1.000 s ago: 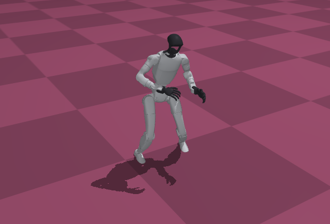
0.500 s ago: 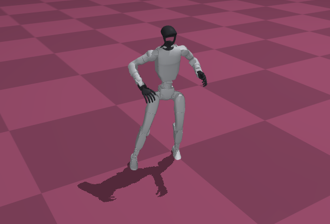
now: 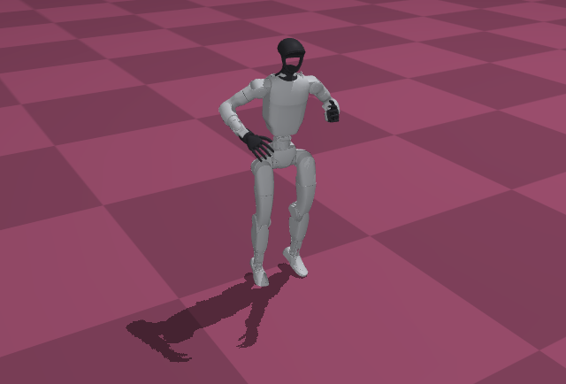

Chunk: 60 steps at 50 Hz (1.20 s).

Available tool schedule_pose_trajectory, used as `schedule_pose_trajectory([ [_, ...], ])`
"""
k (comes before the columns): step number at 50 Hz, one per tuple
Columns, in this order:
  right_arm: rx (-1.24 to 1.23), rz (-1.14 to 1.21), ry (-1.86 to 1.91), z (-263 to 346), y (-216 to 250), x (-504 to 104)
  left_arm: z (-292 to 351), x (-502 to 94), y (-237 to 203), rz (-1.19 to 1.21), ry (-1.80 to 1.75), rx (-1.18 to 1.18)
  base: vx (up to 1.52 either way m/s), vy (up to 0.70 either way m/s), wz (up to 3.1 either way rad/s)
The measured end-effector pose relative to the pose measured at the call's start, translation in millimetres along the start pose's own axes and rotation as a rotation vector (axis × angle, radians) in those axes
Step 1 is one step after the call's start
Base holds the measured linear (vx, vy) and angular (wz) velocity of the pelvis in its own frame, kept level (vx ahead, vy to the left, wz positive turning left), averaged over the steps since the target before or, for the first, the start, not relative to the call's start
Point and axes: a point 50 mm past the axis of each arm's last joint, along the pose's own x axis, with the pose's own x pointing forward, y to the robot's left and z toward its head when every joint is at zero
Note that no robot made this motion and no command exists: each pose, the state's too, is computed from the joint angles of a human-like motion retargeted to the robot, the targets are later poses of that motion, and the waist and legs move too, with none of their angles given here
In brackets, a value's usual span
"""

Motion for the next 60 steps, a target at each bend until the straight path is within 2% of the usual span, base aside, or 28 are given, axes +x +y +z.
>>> schedule_pose_trajectory([
  [5, 0.217, -0.013, 0.413, -79, 25, -48, -22, -9, -14, -0.130, 0.133, -0.128, 0.13, -0.95, 0.10],
  [10, 0.110, -0.035, 0.555, -109, 26, -44, -55, -23, -10, -0.168, 0.306, -0.136, 0.05, -1.01, -0.25],
  [12, 0.047, -0.106, 0.490, -100, 26, -7, -78, -33, 10, -0.030, 0.417, -0.078, -0.08, -1.11, -0.19],
  [15, -0.001, -0.257, 0.340, -60, 38, 60, -123, -67, 38, 0.328, 0.661, -0.010, -0.05, -0.99, -0.93],
  [18, 0.102, -0.286, 0.203, -8, 60, 105, -165, -84, 27, 0.575, 0.846, -0.066, 0.07, -0.68, -0.78],
  [20, 0.153, -0.256, 0.100, 20, 70, 113, -172, -88, 17, 0.653, 0.877, -0.154, 0.18, -0.49, -0.19],
  [24, 0.122, -0.179, -0.045, 39, 73, 96, -165, -83, 1, 0.544, 0.821, -0.255, 0.15, -0.35, -0.04],
  [31, 0.388, -0.153, 0.088, 16, 92, 55, -143, -51, -14, 0.279, 0.642, -0.126, 0.11, -0.25, 0.11],
  [35, 0.409, -0.141, 0.165, -2, 101, 51, -149, -33, -24, 0.187, 0.613, -0.077, 0.05, -0.15, 0.62],
  [40, 0.369, -0.163, 0.281, -30, 97, 42, -167, -38, -29, 0.157, 0.704, -0.010, 0.03, -0.11, 0.54],
  [47, 0.540, -0.064, 0.336, -39, 108, 19, -170, -62, -20, 0.114, 0.777, 0.003, 0.07, -0.08, 0.18],
  [55, 0.329, 0.069, 0.302, -39, 118, 20, -172, -81, -6, 0.197, 0.830, 0.069, 0.06, -0.02, -0.04],
  [60, 0.388, 0.044, 0.319, -36, 124, 22, -171, -78, -8, 0.200, 0.821, 0.027, 0.07, -0.02, 0.19],
])
